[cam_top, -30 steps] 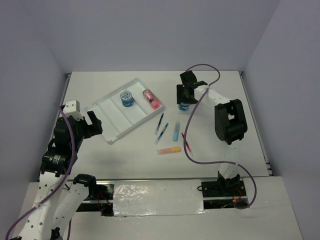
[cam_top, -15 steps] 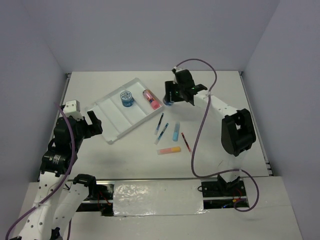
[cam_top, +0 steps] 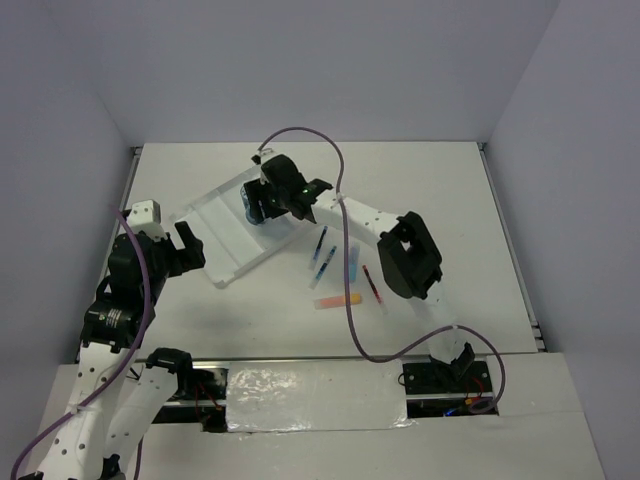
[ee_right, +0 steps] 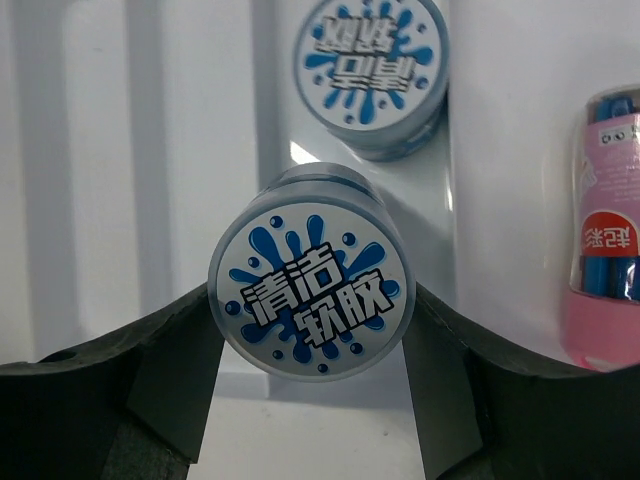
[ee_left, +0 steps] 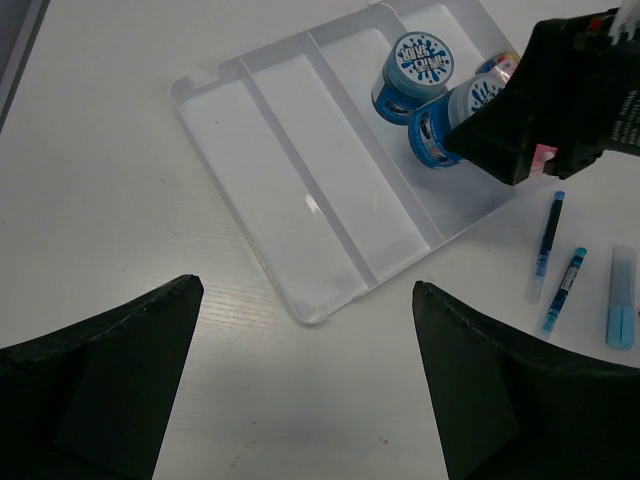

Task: Sort the stationery into containers
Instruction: Place the stationery in the storage box.

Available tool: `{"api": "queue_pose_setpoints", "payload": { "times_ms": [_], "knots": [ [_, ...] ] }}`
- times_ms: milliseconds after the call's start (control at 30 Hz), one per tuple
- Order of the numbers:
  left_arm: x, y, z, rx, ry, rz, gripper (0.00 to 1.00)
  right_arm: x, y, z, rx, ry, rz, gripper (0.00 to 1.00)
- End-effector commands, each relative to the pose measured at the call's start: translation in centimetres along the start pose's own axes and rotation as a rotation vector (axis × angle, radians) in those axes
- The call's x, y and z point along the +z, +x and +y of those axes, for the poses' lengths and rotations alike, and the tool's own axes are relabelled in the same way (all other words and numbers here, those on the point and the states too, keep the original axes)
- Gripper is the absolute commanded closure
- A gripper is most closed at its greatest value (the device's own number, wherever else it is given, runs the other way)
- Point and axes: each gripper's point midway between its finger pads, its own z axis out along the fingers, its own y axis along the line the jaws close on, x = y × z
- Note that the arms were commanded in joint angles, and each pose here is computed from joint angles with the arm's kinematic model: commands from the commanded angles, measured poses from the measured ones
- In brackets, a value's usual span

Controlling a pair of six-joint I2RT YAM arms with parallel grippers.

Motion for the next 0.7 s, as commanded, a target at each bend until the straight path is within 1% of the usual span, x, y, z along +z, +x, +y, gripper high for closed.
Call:
{"api": "queue_pose_setpoints", "payload": {
  "times_ms": [0, 100, 200, 233, 267, 333, 367, 400, 433, 500, 533, 567, 600, 633, 667],
  "knots": [
    [0.1, -0.8, -0.3, 0.001, 0.012, -0.033, 0.01, 0.3, -2.6, -1.2, -0.026, 0.097, -0.062, 0.53],
    [0.0, -0.8, -0.3, 0.002, 0.016, -0.034, 0.01, 1.0, -2.0, -1.8, -0.039, 0.132, -0.047, 0.52],
    [0.0, -0.9, -0.3, 0.003, 0.016, -0.036, 0.01, 1.0, -1.6, -2.1, -0.052, 0.145, -0.037, 0.40],
    [0.0, -0.9, -0.4, 0.003, 0.018, -0.037, 0.01, 0.9, -1.5, -2.0, -0.056, 0.142, -0.037, 0.18],
    [0.0, -0.8, -0.4, 0.003, 0.017, -0.034, 0.01, 0.2, -2.1, -1.6, -0.059, 0.136, -0.052, 0.02],
    [0.1, -0.9, -0.4, 0.004, 0.017, -0.032, 0.01, -0.5, -2.1, -1.3, -0.064, 0.131, -0.061, 0.00],
    [0.1, -0.8, -0.3, 0.003, 0.015, -0.031, 0.01, -1.9, -3.6, -0.7, -0.059, 0.119, -0.103, 0.00],
    [0.1, -0.9, -0.3, 0.003, 0.015, -0.033, 0.01, -2.5, -3.4, -0.7, -0.057, 0.119, -0.103, 0.00],
    [0.1, -0.8, -0.3, 0.003, 0.015, -0.030, 0.01, -4.4, -5.0, -0.5, -0.046, 0.120, -0.143, 0.00],
    [0.2, -0.8, -0.2, 0.002, 0.009, -0.028, 0.01, -6.0, -4.7, -1.4, -0.017, 0.170, -0.151, 0.00],
    [0.1, -0.8, -0.2, 0.002, 0.008, -0.029, 0.01, -8.5, -5.9, -1.9, 0.018, 0.214, -0.190, 0.00],
    [0.1, -0.8, -0.2, 0.001, 0.005, -0.031, 0.01, -9.7, -5.7, -3.8, 0.086, 0.325, -0.212, 0.00],
    [0.1, -0.8, -0.2, 0.001, 0.005, -0.031, 0.01, -10.1, -3.5, -5.2, 0.109, 0.378, -0.182, 0.00],
    [0.1, -0.8, -0.2, 0.001, 0.009, -0.032, 0.01, -11.5, -3.7, -5.5, 0.167, 0.396, -0.208, 0.00],
    [0.1, -0.8, -0.2, 0.001, 0.010, -0.030, 0.01, -11.7, -1.3, -6.5, 0.170, 0.428, -0.144, 0.00]
  ]
}}
